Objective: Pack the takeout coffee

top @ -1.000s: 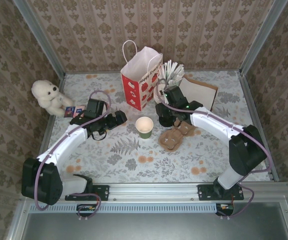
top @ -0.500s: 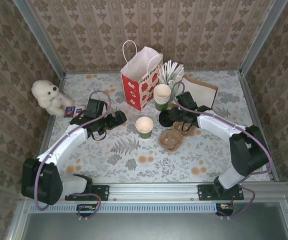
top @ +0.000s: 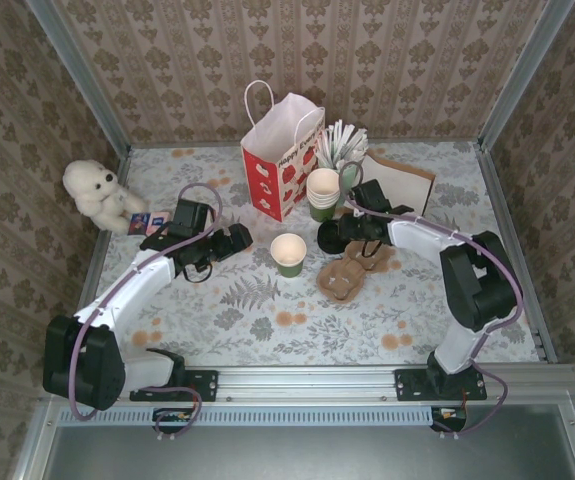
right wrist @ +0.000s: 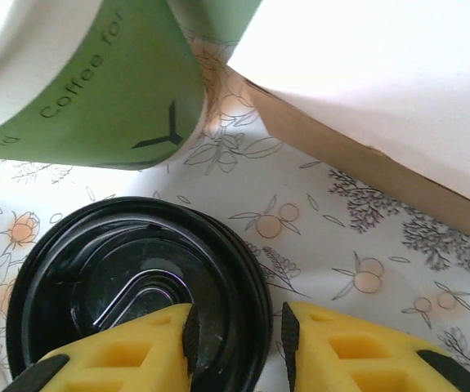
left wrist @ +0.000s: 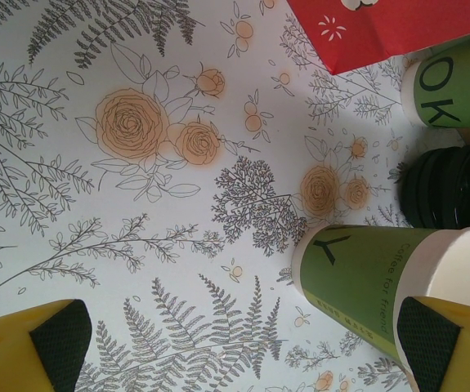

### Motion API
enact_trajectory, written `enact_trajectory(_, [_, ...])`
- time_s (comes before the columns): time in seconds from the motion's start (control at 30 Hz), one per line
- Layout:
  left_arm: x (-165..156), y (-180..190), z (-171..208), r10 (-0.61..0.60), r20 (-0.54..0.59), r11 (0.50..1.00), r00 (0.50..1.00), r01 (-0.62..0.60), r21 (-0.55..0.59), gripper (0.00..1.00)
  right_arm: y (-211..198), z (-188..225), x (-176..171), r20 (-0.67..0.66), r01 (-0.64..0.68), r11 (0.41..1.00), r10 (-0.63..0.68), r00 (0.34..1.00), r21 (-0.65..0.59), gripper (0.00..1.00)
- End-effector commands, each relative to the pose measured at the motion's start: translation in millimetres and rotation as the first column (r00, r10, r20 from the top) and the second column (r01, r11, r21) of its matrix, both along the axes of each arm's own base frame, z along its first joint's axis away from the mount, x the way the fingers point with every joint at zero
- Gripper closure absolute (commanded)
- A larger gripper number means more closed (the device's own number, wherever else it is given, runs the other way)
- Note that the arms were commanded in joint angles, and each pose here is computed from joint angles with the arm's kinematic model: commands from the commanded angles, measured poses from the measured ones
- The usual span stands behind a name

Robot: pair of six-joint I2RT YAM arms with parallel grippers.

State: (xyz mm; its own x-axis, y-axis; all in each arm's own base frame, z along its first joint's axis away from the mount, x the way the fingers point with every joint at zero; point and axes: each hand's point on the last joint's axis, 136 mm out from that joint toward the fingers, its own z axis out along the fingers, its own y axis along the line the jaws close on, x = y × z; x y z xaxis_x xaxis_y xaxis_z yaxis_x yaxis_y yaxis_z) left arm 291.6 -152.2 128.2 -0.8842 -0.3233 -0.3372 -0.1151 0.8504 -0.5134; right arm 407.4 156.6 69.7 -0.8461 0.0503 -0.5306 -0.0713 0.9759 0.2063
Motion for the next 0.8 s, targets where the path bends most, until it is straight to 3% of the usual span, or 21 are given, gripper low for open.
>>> enact_trajectory(0.0, [-3,1,-3,-0.01,-0.003,1.0,1.0,0.01,0.019,0.0,10,2,10,0.011,-0.044,0.999,0.044,0.999,0.012,0.64])
enact_trajectory(0.6, [-7,3,-2,0.007,0.019,1.0,1.0,-0.007,0.003,0.0,10,-27,3,-0.045,-0.06,0.998,0.06,0.997,0.008,0.64])
enact_trajectory(0.77, [-6,2,0,0.008,0.025,1.0,1.0,-0.008,-0.005,0.0,12,-25,6,-0.03,-0.081,0.997,0.081,0.996,-0.003,0.67])
